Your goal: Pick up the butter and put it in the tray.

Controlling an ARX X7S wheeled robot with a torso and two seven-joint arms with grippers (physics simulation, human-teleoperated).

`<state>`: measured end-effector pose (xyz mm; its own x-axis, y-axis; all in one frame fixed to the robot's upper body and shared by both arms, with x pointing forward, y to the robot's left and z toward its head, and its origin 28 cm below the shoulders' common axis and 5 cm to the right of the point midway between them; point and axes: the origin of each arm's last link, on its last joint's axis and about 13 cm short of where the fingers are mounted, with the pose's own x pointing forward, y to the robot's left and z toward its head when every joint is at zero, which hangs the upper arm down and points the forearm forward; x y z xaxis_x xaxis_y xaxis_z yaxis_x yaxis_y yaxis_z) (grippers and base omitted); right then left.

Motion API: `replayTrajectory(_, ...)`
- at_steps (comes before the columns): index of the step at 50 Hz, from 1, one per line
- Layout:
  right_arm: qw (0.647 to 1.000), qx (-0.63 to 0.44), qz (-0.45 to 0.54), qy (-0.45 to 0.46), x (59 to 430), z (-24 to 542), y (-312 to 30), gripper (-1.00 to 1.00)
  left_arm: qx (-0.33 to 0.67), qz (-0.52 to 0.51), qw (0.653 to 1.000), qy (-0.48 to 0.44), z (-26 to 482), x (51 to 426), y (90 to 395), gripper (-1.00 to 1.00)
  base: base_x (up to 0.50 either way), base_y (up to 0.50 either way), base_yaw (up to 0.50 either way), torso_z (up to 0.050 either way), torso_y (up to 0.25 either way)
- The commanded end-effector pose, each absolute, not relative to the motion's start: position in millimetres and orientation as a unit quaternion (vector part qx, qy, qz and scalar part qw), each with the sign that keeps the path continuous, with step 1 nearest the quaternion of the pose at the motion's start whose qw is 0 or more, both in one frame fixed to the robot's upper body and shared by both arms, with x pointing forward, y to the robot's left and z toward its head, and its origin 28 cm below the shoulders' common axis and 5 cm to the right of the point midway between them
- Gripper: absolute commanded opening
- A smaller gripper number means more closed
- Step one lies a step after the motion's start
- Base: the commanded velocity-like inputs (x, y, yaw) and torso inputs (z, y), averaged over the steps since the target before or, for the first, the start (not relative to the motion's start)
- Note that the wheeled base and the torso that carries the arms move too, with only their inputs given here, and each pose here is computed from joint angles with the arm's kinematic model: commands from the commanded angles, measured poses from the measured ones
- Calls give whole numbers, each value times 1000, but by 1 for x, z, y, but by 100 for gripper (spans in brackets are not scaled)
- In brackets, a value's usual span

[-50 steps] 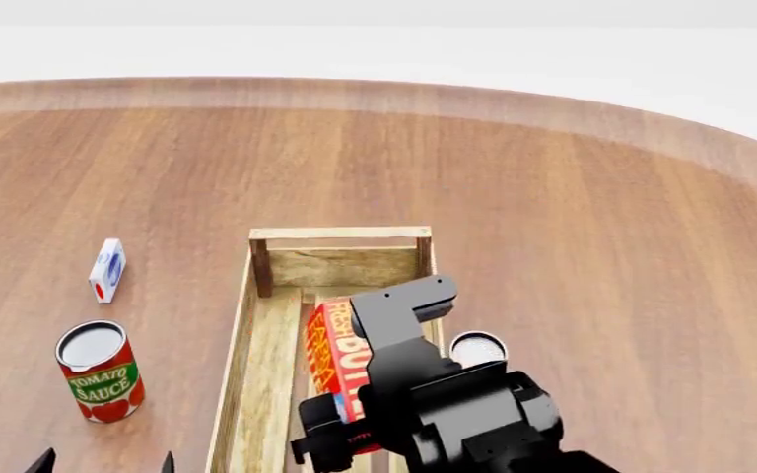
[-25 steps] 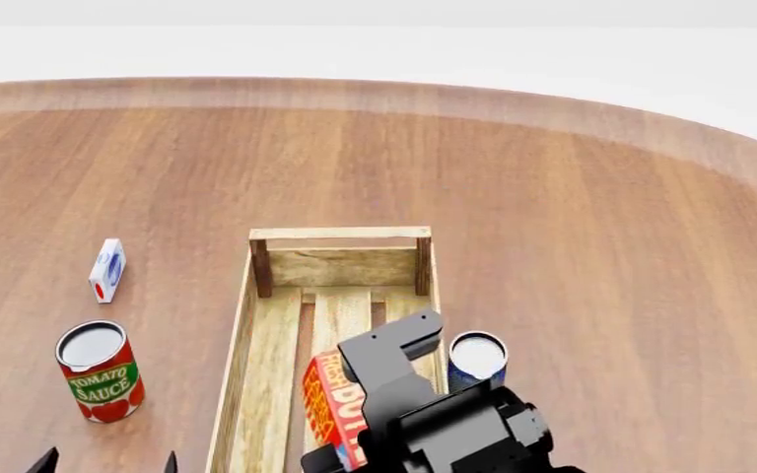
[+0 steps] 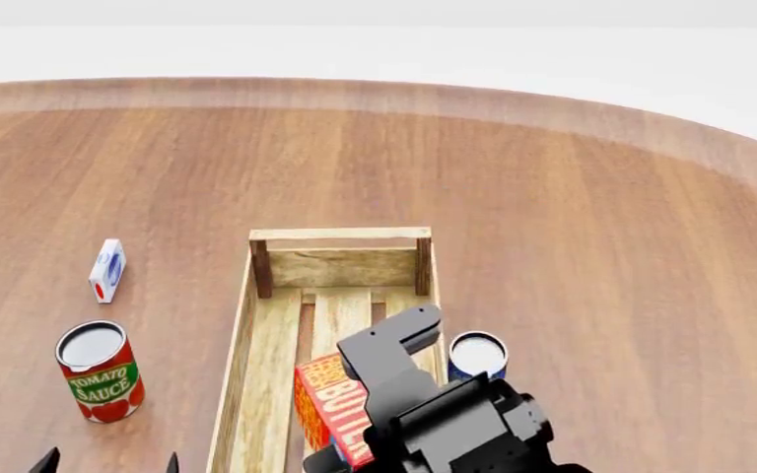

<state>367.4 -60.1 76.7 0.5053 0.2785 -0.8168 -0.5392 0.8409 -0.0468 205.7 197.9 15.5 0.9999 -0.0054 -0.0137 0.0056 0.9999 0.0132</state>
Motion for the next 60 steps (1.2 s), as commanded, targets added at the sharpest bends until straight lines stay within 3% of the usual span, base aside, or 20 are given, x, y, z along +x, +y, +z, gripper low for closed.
replayTrajectory(1,849,-131,256,444,365,76,-56,100,7,-3,1000,7,16,206,198,100,0,0,0,0,0)
replayTrajectory(9,858,-137,256,423,373,89,-55,100,6,-2,1000,7,16,206,198,100,0,0,0,0,0)
replayTrajectory(16,876,-145,275,368,390,134,-48,100,4,0,1000,6,17,207,199,100,0,0,0,0,0)
replayTrajectory(23,887,-159,280,330,372,174,-54,100,5,-2,1000,7,16,207,198,100,0,0,0,0,0)
replayTrajectory(33,902,-146,293,282,362,177,-55,100,4,-1,1000,5,17,207,200,100,0,0,0,0,0)
replayTrajectory(35,923,-142,272,232,354,174,-58,100,3,1,1000,3,18,206,200,100,0,0,0,0,0)
replayTrajectory(37,965,-170,175,102,341,157,-64,100,0,3,1000,1,19,207,202,100,0,0,0,0,0)
replayTrajectory(38,977,-131,161,57,327,152,-69,100,0,5,1000,1,19,208,202,100,0,0,0,0,0)
replayTrajectory(42,984,-80,157,-8,297,127,-77,100,1,8,1000,0,18,207,202,100,0,0,0,0,0)
replayTrajectory(52,988,-64,75,-116,247,98,-94,100,10,15,1000,-16,25,204,203,100,0,0,0,0,0)
replayTrajectory(60,989,-59,60,-124,223,82,-99,100,16,22,999,-33,29,202,204,100,0,0,0,0,0)
